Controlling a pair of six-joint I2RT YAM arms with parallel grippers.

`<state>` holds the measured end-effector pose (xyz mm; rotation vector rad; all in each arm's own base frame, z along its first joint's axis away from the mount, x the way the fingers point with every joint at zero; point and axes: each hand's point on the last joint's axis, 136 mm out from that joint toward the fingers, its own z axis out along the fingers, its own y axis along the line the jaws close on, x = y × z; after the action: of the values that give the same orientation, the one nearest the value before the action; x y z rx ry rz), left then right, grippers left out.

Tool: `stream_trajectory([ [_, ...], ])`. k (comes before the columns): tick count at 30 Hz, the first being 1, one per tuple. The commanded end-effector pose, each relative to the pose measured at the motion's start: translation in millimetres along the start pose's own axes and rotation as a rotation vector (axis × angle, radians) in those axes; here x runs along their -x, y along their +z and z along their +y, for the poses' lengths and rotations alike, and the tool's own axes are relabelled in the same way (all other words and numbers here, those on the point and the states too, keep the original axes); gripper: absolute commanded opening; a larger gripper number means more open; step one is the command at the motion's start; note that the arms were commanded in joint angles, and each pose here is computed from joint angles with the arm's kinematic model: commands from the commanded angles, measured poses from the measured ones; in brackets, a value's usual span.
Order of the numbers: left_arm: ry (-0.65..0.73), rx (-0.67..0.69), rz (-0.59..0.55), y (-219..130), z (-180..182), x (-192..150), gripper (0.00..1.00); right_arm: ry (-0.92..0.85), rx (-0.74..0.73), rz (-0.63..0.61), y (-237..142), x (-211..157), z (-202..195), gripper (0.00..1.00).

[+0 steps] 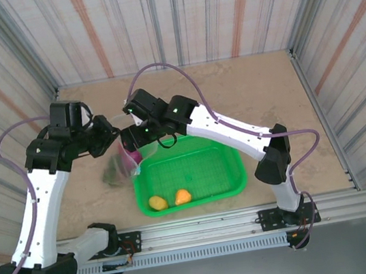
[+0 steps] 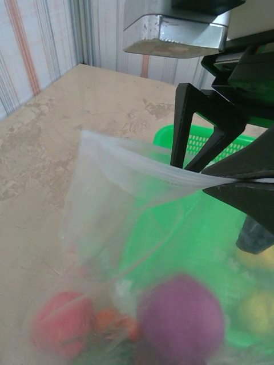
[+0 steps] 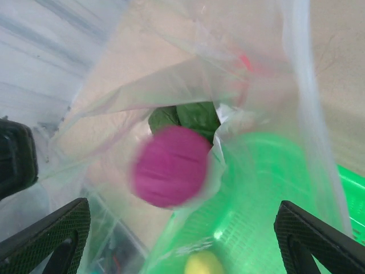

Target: Place the food in the zip-top bag and seal the zipper

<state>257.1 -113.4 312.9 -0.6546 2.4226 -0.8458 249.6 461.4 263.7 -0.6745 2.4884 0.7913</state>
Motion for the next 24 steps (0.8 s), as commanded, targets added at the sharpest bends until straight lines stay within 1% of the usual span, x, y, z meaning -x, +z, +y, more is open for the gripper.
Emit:
stream_trajectory([
  [1,0.021,0.020,-0.018,-5,3,0,0.00,-0.039,-0.006,-0.010,-12,4,-1,0.87],
  [4,0.029,0.033,-0.034,-8,3,4,0.00,-0.053,0.019,-0.050,-28,15,2,0.85],
  [8,0.034,0.060,-0.062,-14,5,8,0.00,-0.062,0.065,-0.097,-58,25,6,0.82],
  [12,0.039,0.091,-0.080,-18,11,10,0.00,-0.083,0.071,-0.086,-81,10,0,0.81],
  [14,0.037,0.117,-0.091,-21,16,9,0.00,-0.067,0.037,-0.082,-88,-2,-14,0.81],
  [18,0.029,0.134,-0.105,-25,22,8,0.00,0.009,-0.014,-0.012,-87,-47,-53,0.81],
  [20,0.024,0.135,-0.100,-25,24,7,0.00,0.015,-0.028,0.062,-77,-80,-65,0.81],
  [24,0.013,0.131,-0.068,-18,27,0,0.00,-0.001,-0.057,0.239,-45,-145,-80,0.83],
])
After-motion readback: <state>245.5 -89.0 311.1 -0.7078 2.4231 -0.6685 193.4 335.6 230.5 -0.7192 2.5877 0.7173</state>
